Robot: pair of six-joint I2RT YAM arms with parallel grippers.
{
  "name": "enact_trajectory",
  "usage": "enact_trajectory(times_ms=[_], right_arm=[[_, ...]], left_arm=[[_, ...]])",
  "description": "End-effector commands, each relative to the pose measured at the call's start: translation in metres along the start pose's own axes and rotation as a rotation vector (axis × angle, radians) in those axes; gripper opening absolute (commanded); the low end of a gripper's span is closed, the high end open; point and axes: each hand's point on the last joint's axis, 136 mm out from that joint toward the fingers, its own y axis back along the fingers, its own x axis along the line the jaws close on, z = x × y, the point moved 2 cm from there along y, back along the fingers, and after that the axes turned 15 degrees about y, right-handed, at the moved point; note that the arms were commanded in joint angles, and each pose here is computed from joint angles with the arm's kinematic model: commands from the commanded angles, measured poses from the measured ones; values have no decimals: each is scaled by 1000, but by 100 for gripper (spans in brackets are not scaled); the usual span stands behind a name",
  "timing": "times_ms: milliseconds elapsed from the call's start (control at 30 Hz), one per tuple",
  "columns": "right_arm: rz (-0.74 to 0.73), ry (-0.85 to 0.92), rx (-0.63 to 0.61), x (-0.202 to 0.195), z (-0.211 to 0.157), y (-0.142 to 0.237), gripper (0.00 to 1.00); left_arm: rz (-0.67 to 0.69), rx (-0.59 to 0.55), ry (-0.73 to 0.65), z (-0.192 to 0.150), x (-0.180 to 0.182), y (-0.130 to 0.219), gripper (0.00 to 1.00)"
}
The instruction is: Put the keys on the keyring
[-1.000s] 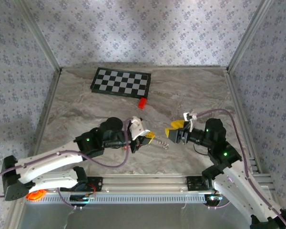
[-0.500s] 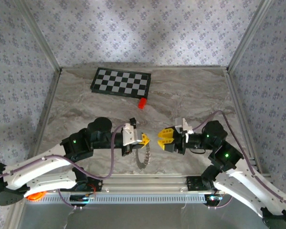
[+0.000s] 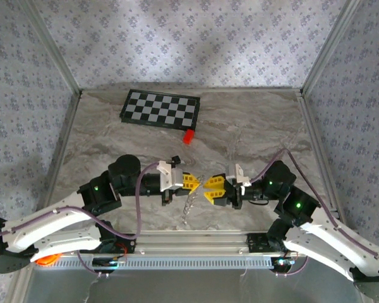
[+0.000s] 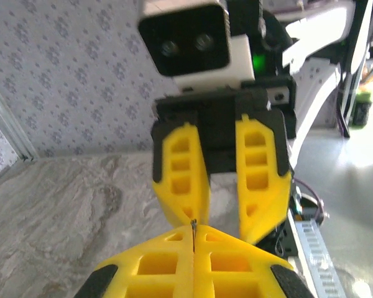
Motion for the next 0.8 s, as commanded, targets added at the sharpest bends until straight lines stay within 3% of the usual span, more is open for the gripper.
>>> enact_trajectory(times_ms=[0, 333, 600, 767], right_arm=[[-29, 71, -33, -2, 18, 3, 25], [-101, 103, -40, -8, 20, 5, 23], [-160, 116, -74, -12, 26, 11, 32], [-157, 106, -73, -13, 25, 10, 33]], left_arm=[[-21, -154, 9, 27, -5, 4, 0], [-58, -141, 11, 23, -11, 3, 0], [-90, -139, 15, 22, -16, 5, 0], [-93, -133, 18, 20, -16, 4, 0]])
